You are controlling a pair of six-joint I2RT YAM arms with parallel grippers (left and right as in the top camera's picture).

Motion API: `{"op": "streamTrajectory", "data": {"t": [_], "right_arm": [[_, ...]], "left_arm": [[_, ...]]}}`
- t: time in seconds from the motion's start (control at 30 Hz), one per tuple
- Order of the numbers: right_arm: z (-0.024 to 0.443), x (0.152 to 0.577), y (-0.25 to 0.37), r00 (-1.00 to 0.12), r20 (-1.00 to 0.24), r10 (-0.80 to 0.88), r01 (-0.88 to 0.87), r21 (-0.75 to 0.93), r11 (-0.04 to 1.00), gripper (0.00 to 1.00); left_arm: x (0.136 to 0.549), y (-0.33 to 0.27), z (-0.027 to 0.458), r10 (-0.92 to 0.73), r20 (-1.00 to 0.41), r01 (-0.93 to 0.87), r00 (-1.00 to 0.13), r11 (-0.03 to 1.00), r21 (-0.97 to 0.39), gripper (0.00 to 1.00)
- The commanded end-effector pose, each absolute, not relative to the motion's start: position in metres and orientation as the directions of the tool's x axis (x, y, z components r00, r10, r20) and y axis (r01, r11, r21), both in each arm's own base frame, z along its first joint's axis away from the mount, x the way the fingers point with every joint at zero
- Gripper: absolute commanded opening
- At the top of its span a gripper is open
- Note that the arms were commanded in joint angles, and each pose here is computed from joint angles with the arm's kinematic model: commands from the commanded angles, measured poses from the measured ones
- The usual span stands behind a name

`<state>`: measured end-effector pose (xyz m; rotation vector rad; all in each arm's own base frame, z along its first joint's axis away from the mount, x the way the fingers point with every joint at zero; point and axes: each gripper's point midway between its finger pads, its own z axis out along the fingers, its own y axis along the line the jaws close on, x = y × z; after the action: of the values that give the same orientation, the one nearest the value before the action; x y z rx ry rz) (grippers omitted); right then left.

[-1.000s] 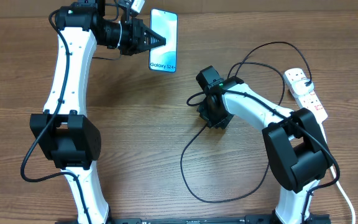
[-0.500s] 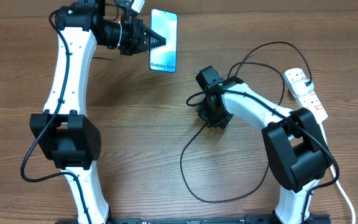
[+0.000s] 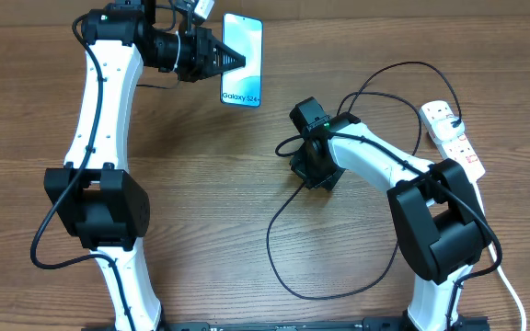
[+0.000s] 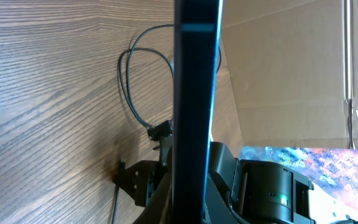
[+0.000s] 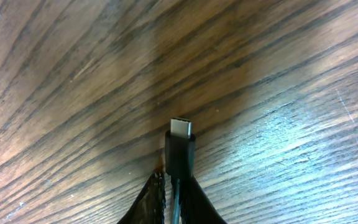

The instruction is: Plug charger to phone and switch on socket

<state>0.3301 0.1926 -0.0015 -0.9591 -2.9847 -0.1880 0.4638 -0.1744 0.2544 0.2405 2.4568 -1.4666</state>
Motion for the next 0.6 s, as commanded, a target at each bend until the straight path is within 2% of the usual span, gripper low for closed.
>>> {"op": "streamTrajectory", "data": {"t": [0.0, 0.23, 0.57], "right_arm": [[-0.03, 0.314, 0.188, -0.811, 0.09, 0.578, 0.583, 0.042, 0.812, 0.1], [-0.03, 0.319, 0.18, -0.801, 0.07, 0.595, 0.598, 0.033, 0.801, 0.18], [-0.03, 0.32, 0.172, -0.797, 0.064, 0.601, 0.603, 0.019, 0.798, 0.18]], "left_arm": [[0.459, -0.177, 0.278, 0.021, -0.388, 0.356, -0.922, 0.444, -0.822, 0.04], [0.459, -0.177, 0.278, 0.021, -0.387, 0.355, -0.922, 0.444, -0.823, 0.04], [0.46, -0.177, 0.278, 0.021, -0.39, 0.358, -0.921, 0.444, -0.822, 0.04]]}}
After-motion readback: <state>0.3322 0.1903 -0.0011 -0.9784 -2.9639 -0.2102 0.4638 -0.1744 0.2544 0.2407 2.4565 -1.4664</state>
